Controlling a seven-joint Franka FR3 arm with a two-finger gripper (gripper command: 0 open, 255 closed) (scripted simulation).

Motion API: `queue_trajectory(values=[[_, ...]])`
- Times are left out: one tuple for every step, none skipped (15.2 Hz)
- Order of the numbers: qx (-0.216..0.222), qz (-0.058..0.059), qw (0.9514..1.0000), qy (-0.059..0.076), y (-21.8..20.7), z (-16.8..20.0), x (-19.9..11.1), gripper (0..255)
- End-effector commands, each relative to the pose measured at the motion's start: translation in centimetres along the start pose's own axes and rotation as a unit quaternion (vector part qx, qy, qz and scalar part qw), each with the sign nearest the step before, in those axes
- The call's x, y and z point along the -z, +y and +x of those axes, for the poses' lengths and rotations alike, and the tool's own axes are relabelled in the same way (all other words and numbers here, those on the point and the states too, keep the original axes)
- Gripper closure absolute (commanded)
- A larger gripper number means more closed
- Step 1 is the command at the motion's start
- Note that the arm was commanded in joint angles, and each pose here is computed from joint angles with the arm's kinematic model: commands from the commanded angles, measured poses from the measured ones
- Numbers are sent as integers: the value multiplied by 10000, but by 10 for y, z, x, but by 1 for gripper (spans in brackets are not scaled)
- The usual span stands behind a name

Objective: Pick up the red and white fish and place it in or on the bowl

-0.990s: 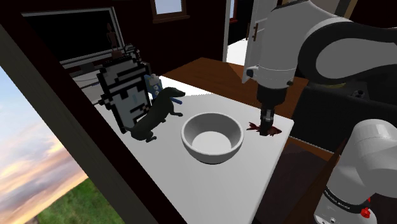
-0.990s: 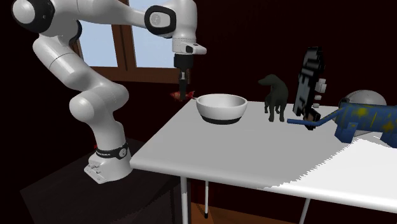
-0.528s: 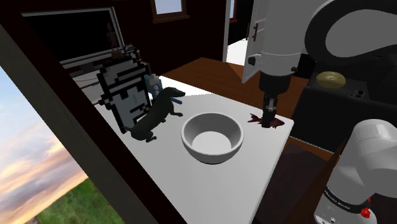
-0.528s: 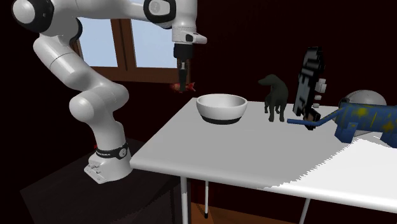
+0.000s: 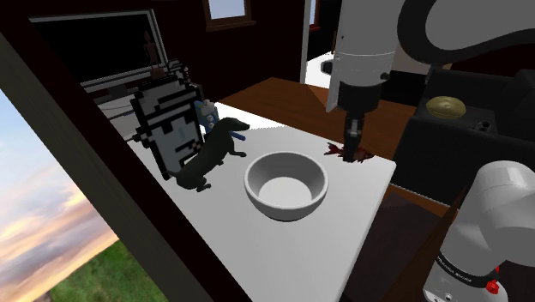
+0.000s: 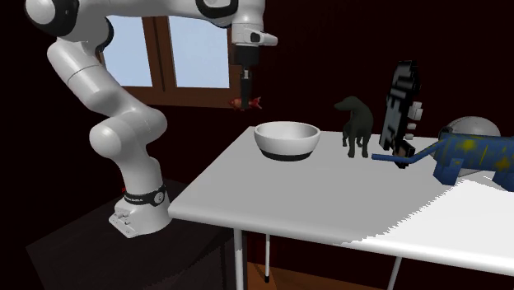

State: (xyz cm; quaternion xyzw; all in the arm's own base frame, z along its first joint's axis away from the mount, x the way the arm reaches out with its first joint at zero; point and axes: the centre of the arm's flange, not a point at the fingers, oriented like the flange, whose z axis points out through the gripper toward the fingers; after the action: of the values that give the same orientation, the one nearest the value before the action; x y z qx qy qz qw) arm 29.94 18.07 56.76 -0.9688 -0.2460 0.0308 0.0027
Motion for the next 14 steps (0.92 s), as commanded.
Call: queue_trajectory(values=[[1,2,10000,-3,-3,25,2,255],[1,2,10000,-3,-5,38,3,255],[1,2,10000,-3,-8,51,3,255],[1,2,10000,-3,-10,64,4,255],[1,2,10000,-3,-12,77,5,255],[1,2,10000,-3,-14,90,6,255],[1,2,10000,-3,-16,103,7,255],[1,2,10000,-3,-19,116,7,255],[1,2,10000,-3,-21,129,8,255],[1,2,10000,-3,-23,142,9,255],[1,2,10000,-3,-23,142,4,255],[1,2,10000,-3,-23,143,-2,255],[1,2,10000,-3,-23,143,-7,255],[1,2,10000,-3,-23,143,-12,255]])
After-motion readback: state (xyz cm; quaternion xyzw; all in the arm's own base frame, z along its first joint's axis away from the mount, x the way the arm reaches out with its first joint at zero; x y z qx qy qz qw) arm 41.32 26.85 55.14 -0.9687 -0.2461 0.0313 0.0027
